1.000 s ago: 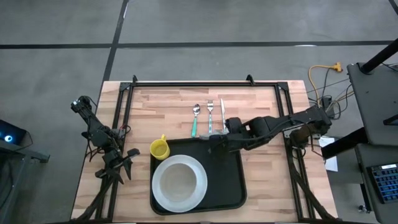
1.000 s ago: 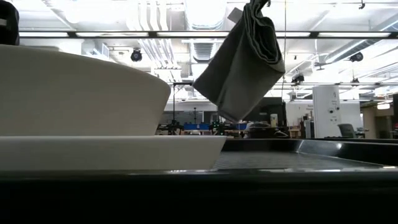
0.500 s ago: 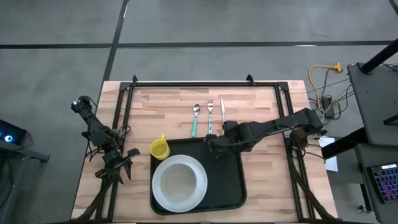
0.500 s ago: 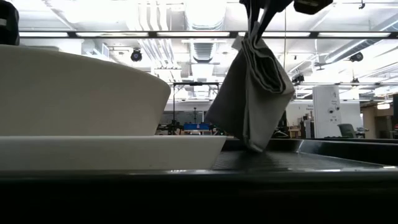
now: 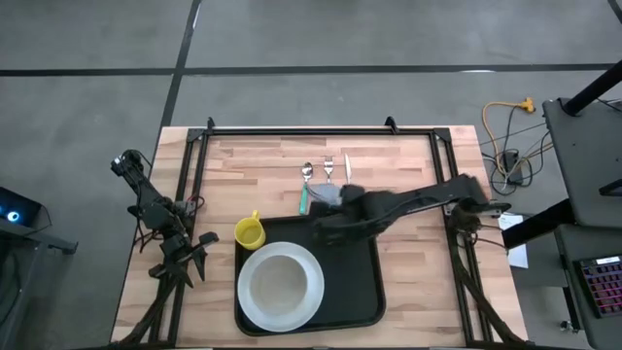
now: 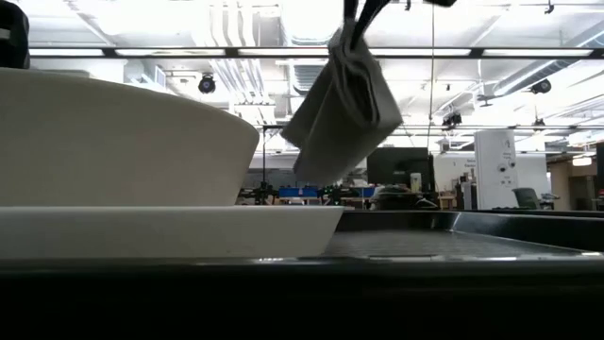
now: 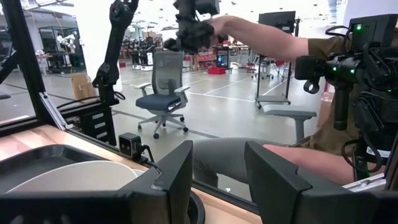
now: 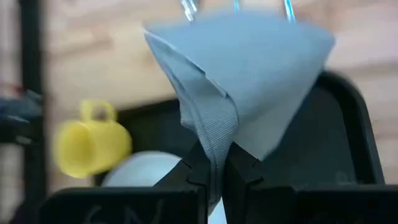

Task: Set up tray
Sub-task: Put the gray napkin on the black serving tray to the right of the white plate

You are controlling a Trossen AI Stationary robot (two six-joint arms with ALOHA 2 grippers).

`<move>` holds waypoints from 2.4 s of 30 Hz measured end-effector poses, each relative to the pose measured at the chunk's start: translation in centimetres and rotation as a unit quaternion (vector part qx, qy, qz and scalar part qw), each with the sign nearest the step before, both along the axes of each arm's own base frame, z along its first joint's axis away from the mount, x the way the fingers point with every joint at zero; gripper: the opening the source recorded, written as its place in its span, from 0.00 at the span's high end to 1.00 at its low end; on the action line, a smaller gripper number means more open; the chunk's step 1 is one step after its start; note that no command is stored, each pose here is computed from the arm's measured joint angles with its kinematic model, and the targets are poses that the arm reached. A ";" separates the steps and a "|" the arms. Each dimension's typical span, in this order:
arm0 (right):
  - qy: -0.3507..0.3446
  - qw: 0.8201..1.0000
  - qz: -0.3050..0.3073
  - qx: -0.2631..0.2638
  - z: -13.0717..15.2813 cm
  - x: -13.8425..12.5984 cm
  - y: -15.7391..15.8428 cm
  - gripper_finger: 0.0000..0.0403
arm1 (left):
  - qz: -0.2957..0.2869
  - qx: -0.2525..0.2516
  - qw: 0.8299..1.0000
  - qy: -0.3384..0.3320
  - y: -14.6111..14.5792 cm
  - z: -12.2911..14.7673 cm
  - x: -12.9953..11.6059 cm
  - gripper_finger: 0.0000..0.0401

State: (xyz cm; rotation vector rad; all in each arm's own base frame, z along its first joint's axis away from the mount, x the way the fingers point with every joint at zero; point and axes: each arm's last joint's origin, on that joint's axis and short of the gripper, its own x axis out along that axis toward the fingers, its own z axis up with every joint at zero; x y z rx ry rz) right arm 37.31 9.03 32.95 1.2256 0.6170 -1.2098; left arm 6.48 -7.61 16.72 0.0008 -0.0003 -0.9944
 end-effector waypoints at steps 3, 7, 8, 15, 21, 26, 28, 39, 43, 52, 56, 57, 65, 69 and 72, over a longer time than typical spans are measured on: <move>0.030 0.998 0.010 0.052 -1.7 1.7 0.8 0.98 | 0.000 0.000 1.000 0.000 0.0 0.0 0.0 0.67; 0.062 0.992 0.019 0.111 -3.4 3.6 2.9 0.98 | 0.000 0.000 1.000 0.000 0.0 0.0 0.0 0.67; 0.075 0.989 0.021 0.128 -3.6 3.8 3.4 0.98 | 0.000 0.000 1.000 0.000 0.0 0.0 0.0 0.67; 0.155 0.955 0.030 0.249 -6.0 4.4 7.3 0.98 | 0.000 0.000 1.000 0.000 0.0 0.0 0.0 0.67; 0.191 0.937 0.036 0.291 -7.2 3.9 9.5 0.98 | 0.000 0.000 1.000 0.000 0.0 0.0 0.0 0.67; 0.194 0.928 0.050 0.315 -7.4 4.0 10.3 0.96 | 0.000 0.000 1.000 0.000 0.0 0.0 0.0 0.67; 0.190 0.927 0.066 0.317 -7.4 4.0 10.5 0.94 | 0.000 0.000 1.000 0.000 0.0 0.0 0.0 0.67; 0.194 0.926 0.110 0.305 -7.8 4.4 9.9 0.76 | 0.000 0.000 1.000 0.000 0.0 0.0 0.0 0.67; 0.195 0.924 0.133 0.300 -7.9 4.5 9.6 0.69 | 0.000 0.000 1.000 0.000 0.0 0.0 0.0 0.67; 0.187 0.943 0.147 0.231 -9.3 4.7 9.3 0.67 | 0.000 0.000 1.000 0.000 0.0 0.0 0.0 0.67; 0.207 0.936 0.170 0.230 -11.3 4.8 9.0 0.69 | 0.000 0.000 1.000 0.000 0.0 0.0 0.0 0.67; 0.213 0.933 0.174 0.230 -11.7 4.7 8.9 0.70 | 0.000 0.000 1.000 0.000 0.0 0.0 0.0 0.67; 0.241 0.925 0.188 0.224 -14.5 4.3 8.6 0.71 | 0.000 0.000 1.000 0.000 0.0 0.0 0.0 0.67; 0.231 0.923 0.212 0.224 -16.3 4.4 8.4 0.72 | 0.000 0.000 1.000 0.000 0.0 0.0 0.0 0.67; 0.236 0.921 0.216 0.223 -17.4 4.3 8.1 0.72 | 0.000 0.000 1.000 0.000 0.0 0.0 0.0 0.67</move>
